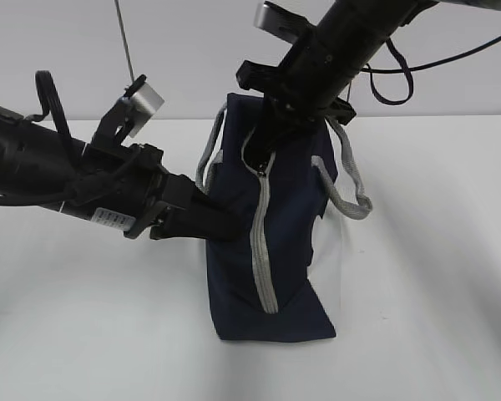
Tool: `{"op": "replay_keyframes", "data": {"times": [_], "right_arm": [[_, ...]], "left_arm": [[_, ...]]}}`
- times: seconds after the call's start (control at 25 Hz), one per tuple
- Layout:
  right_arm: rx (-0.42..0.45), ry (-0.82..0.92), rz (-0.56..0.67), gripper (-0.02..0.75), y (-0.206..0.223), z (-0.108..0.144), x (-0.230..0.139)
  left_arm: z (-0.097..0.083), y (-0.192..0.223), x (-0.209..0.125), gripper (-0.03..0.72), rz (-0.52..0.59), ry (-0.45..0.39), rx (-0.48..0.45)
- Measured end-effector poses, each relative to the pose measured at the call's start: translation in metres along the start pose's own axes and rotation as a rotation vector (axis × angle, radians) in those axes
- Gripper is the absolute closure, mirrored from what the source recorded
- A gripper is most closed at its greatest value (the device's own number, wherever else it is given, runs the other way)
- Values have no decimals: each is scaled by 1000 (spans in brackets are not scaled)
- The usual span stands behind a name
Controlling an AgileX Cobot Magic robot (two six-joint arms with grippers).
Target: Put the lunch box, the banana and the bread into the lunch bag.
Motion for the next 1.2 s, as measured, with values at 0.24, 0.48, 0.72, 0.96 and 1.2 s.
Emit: {"op": "replay_keyframes", "data": {"times": [0.24, 0.48, 0.72, 0.96, 1.2], "right_arm": [[-15, 56, 6, 415, 0, -2, -1], [-19, 127, 6, 323, 0, -3, -1], [-55, 194, 17, 319, 0, -7, -3], [-60, 258, 15, 320, -1, -8, -3], [-56, 309, 17, 320, 0, -7, -4]], "left_arm": [[0, 0, 0, 685, 0, 0, 1], [0, 0, 0, 685, 0, 0, 1], [0, 0, 0, 685, -1, 0, 2], [0, 0, 0, 685, -1, 0, 2], [0, 0, 0, 685, -1, 0, 2]]}}
Point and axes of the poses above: a point on each arm's last joint axis where the gripper is mounted, y pointing out along that axis toward the gripper, z along the wrist's bending axis when the last joint is at zero, x = y × z, the point moved 5 cm from there along y, pointing out along that axis toward the gripper, and after that the axes turned 12 degrees about -y, right-handed, at the moved point
